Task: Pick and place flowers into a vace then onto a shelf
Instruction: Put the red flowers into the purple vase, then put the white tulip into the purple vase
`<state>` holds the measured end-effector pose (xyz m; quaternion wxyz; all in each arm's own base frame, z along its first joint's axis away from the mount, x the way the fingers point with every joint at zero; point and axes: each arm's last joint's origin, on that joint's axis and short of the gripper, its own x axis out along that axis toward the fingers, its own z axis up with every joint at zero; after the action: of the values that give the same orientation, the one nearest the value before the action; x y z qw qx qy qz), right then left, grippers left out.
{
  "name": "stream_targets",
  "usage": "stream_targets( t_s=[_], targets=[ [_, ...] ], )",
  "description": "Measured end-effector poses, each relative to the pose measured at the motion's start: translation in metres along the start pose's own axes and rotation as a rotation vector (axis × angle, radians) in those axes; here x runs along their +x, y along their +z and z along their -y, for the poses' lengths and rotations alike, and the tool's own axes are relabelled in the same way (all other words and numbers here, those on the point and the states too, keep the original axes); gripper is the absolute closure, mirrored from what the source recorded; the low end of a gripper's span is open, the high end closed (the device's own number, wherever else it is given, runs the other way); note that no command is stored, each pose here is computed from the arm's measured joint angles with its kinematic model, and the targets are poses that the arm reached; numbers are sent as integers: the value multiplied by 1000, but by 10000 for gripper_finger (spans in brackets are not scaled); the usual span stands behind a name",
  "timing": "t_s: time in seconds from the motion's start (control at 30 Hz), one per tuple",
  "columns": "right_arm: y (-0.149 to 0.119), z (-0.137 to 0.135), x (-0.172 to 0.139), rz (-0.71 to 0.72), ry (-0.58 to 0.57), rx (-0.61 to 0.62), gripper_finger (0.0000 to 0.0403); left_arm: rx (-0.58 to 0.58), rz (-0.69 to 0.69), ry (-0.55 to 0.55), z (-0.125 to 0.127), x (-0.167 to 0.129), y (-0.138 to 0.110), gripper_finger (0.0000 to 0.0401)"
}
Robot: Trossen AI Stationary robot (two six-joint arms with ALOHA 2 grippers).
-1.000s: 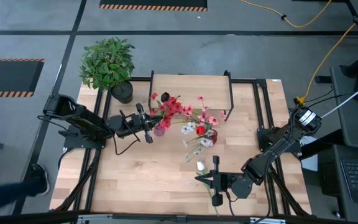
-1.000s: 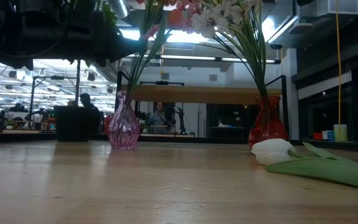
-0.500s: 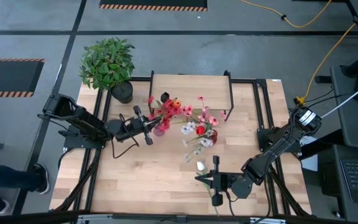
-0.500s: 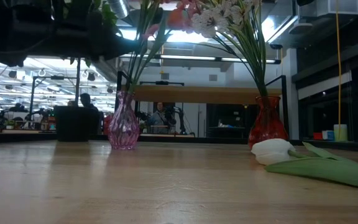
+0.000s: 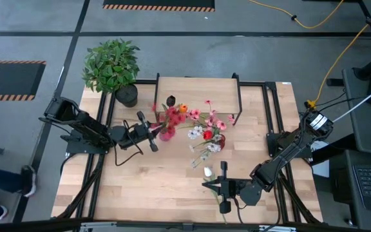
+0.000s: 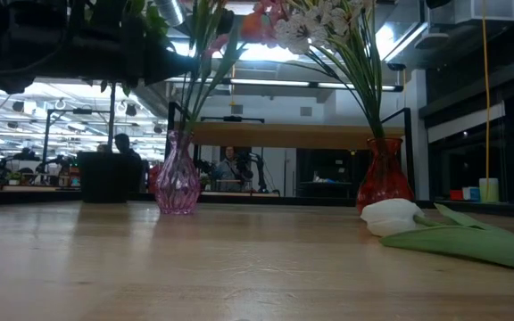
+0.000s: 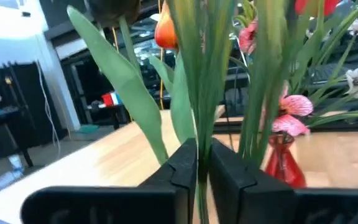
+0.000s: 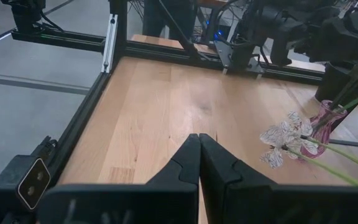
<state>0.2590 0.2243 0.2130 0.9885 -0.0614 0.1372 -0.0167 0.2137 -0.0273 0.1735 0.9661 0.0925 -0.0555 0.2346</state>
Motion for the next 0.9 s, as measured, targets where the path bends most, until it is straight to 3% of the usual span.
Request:
stream_targets(
  t_s=[0.23,0.53,0.9],
  targets=[
    [0,0,0,0,0,1,399,-62,-8,2,0,0,-1,308],
    [0,0,0,0,0,1,399,-53,-19,40,1,-2,0,224],
    [0,0,0,0,0,1,399,114,-81,172,13,-18,4,212]
  ],
)
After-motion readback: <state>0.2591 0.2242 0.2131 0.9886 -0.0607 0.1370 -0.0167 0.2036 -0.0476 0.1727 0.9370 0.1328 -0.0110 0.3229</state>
